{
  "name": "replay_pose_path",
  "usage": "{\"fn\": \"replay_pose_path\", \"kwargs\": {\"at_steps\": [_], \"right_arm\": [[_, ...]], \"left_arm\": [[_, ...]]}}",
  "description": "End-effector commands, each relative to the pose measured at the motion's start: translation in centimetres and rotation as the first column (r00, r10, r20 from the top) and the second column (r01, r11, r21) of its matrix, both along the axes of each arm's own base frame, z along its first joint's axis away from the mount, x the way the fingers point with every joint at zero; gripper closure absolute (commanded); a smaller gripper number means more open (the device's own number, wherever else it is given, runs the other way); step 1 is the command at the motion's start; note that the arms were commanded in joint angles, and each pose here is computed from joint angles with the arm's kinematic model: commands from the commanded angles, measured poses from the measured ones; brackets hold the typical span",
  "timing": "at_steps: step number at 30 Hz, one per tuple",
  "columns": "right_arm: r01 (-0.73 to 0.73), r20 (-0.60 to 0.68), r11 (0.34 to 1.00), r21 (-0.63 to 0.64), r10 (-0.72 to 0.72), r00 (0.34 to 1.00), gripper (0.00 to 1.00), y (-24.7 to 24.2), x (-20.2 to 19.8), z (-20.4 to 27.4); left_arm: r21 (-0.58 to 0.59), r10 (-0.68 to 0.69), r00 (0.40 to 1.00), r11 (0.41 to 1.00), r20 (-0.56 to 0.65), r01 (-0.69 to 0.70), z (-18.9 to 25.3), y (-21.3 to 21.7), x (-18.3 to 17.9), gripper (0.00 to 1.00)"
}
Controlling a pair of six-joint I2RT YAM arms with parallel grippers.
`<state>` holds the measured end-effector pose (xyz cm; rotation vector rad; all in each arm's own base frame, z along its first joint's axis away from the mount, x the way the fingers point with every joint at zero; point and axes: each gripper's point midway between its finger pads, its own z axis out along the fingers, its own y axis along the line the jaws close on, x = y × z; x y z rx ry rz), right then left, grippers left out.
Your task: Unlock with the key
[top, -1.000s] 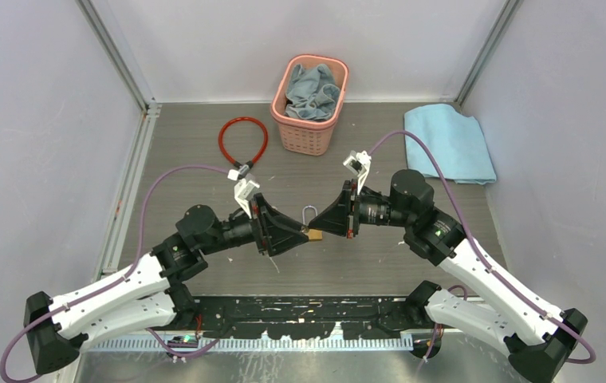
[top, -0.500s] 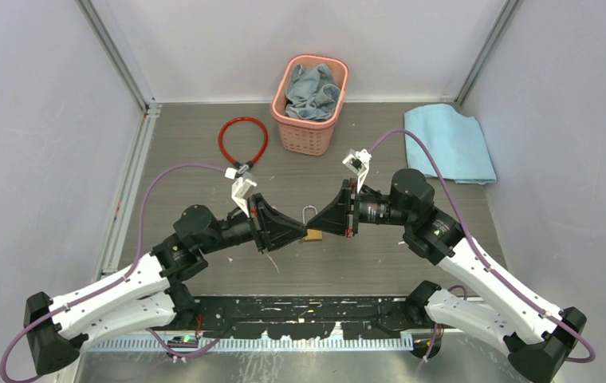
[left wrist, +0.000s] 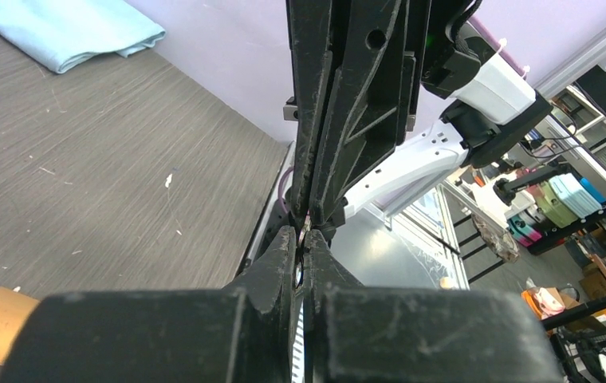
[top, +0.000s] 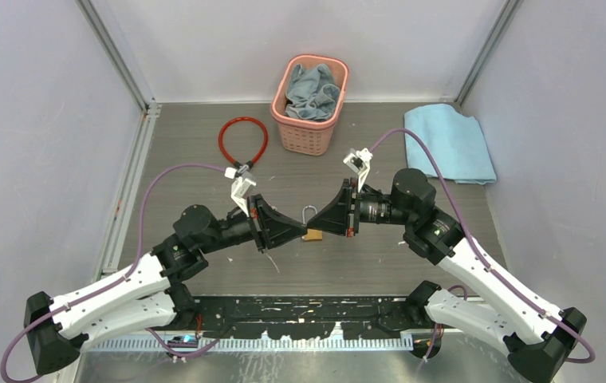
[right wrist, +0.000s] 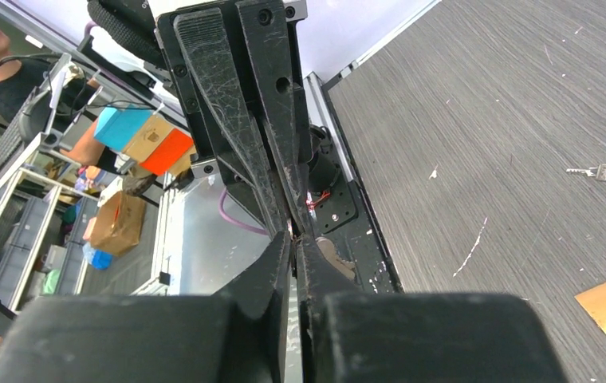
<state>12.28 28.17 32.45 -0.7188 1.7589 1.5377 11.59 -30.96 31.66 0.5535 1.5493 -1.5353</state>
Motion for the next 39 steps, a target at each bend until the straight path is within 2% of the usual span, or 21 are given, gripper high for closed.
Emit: {"fn": "replay_pose_path", "kwargs": {"at_steps": [1, 4, 6, 9, 14, 19, 21, 25, 28, 31, 35, 39], "right_arm": [[0.041, 0.041, 0.998, 0.04, -0.043, 0.998, 0.83, -0.1, 0.7, 1.4], [0.083, 0.027, 0.997, 0.004, -0.083, 0.996, 0.69, -0.3, 1.2, 0.6], [0.121, 0.022, 0.992, -0.023, -0.12, 0.993, 0.54, -0.5, 1.8, 0.1], [0.199, 0.012, 0.977, -0.078, -0.199, 0.98, 0.35, -1.2, 2.9, -0.9], [0.367, -0.004, 0.914, -0.17, -0.373, 0.928, 0.15, -2.7, 5.5, -2.9], [0.474, -0.005, 0.84, -0.262, -0.493, 0.87, 0.08, -4.0, 7.4, -4.9], [0.515, -0.008, 0.802, -0.304, -0.542, 0.84, 0.02, -4.5, 8.2, -5.8], [0.589, 0.004, 0.699, -0.405, -0.643, 0.766, 0.0, -6.0, 9.8, -7.7], [0.653, 0.037, 0.582, -0.484, -0.732, 0.68, 0.0, -7.6, 11.4, -9.0], [0.662, 0.067, 0.509, -0.55, -0.764, 0.642, 0.0, -8.4, 12.1, -10.3], [0.669, 0.083, 0.445, -0.595, -0.794, 0.602, 0.0, -9.1, 12.6, -11.7], [0.649, 0.082, 0.432, -0.626, -0.791, 0.606, 0.0, -9.0, 12.6, -13.0]], "left_arm": [[-0.054, 0.002, 1.0, 0.999, 0.018, -0.001, 1.5, 0.1, 0.0, 1.0], [-0.04, 0.015, 1.0, 0.999, 0.0, -0.015, 0.7, 0.4, 0.1, 1.0], [-0.031, 0.029, 1.0, 0.999, -0.011, -0.029, 0.1, 0.6, 0.2, 1.0], [-0.001, 0.047, 0.999, 0.999, -0.026, -0.047, -1.0, 0.9, 0.3, 1.0], [0.056, 0.081, 0.995, 0.995, -0.054, -0.078, -3.3, 1.5, 0.5, 1.0], [0.149, 0.143, 0.987, 0.98, -0.078, -0.13, -6.4, 2.6, 1.0, 1.0], [0.188, 0.167, 0.982, 0.971, -0.085, -0.149, -7.7, 3.0, 1.2, 1.0], [0.259, 0.213, 0.973, 0.948, -0.086, -0.185, -10.1, 3.8, 1.6, 1.0], [0.318, 0.241, 0.967, 0.926, -0.085, -0.203, -12.1, 4.4, 1.9, 1.0], [0.353, 0.261, 0.961, 0.91, -0.085, -0.216, -13.8, 4.8, 2.1, 1.0], [0.4, 0.289, 0.953, 0.886, -0.086, -0.233, -16.0, 5.3, 2.4, 1.0], [0.43, 0.302, 0.949, 0.871, -0.085, -0.239, -17.6, 5.6, 2.5, 1.0]]}}
